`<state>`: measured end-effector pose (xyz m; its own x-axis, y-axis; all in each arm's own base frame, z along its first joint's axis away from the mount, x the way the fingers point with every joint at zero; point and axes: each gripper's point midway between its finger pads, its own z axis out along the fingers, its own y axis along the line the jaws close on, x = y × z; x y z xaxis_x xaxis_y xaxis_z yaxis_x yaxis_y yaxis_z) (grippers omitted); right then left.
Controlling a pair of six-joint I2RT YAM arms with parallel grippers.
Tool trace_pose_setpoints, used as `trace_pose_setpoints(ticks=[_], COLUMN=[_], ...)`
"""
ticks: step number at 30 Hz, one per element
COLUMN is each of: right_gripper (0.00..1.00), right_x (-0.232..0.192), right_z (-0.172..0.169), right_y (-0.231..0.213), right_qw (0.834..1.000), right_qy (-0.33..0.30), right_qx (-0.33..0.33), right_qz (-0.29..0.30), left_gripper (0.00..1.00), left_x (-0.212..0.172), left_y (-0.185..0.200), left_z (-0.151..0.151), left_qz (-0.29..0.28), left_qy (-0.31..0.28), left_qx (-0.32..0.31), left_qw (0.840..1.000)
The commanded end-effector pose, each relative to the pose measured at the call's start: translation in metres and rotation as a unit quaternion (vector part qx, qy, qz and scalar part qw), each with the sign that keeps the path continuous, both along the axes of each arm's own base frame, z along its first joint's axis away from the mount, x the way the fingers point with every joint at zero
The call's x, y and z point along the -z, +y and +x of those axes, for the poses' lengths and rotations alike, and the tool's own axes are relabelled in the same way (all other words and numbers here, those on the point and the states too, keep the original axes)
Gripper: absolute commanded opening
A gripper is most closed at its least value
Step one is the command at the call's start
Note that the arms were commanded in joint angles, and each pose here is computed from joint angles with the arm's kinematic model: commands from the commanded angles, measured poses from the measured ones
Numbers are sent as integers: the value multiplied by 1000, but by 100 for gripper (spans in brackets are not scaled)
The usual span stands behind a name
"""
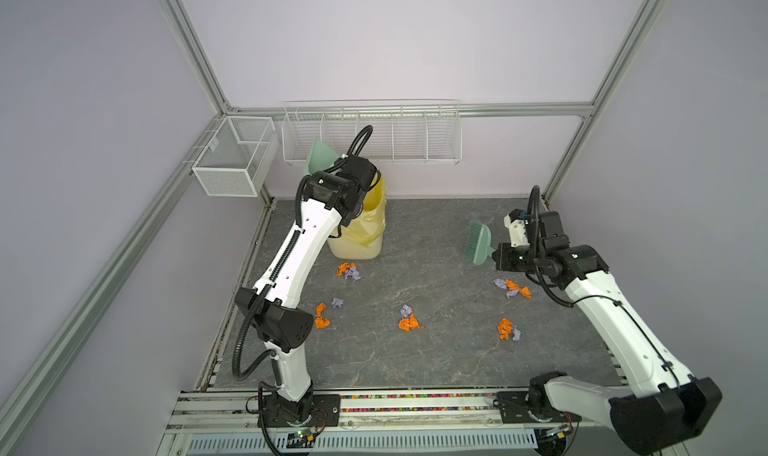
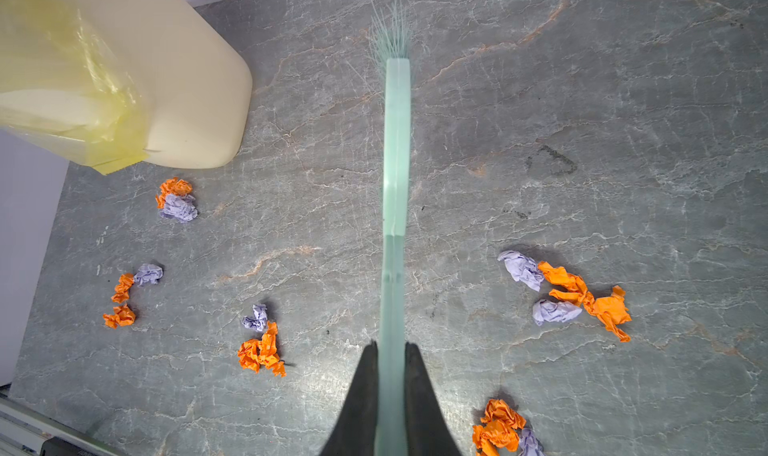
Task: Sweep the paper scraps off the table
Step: 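Tilt the green dustpan over the yellow bin with the left gripper to dump scraps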
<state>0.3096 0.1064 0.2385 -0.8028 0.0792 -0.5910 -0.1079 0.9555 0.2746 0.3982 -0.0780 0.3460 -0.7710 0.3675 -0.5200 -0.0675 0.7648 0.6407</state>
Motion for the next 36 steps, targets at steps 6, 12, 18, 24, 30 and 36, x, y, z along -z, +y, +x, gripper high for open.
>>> trace_pose_setpoints(ticks=[6, 12, 18, 24, 30, 36], right_gripper=[7, 7, 7, 7, 7, 7], right_x=[-4, 3, -4, -3, -2, -2], right_z=[-5, -13, -17, -16, -18, -18], right_y=[2, -2, -6, -1, -1, -1], right_qw=[1000, 1000, 999, 999, 999, 999], right_qy=[-12, -19, -34, -37, -38, -38], right_qx=[-1, 2, -7, -15, -12, -11], right_qz=[9, 8, -6, 4, 8, 8], left_gripper=[0, 0, 0, 0, 0, 0], left_x=[-4, -5, -11, -17, -20, -17], left_y=[6, -3, -3, -2, -6, -3], left_z=[2, 6, 0, -10, -8, -5], left_qz=[99, 178, 269, 309, 319, 362], left_qy=[-15, -7, 14, 36, 36, 49], left_qx=[-4, 15, 34, 50, 51, 53], left_qw=[995, 984, 962, 949, 946, 929])
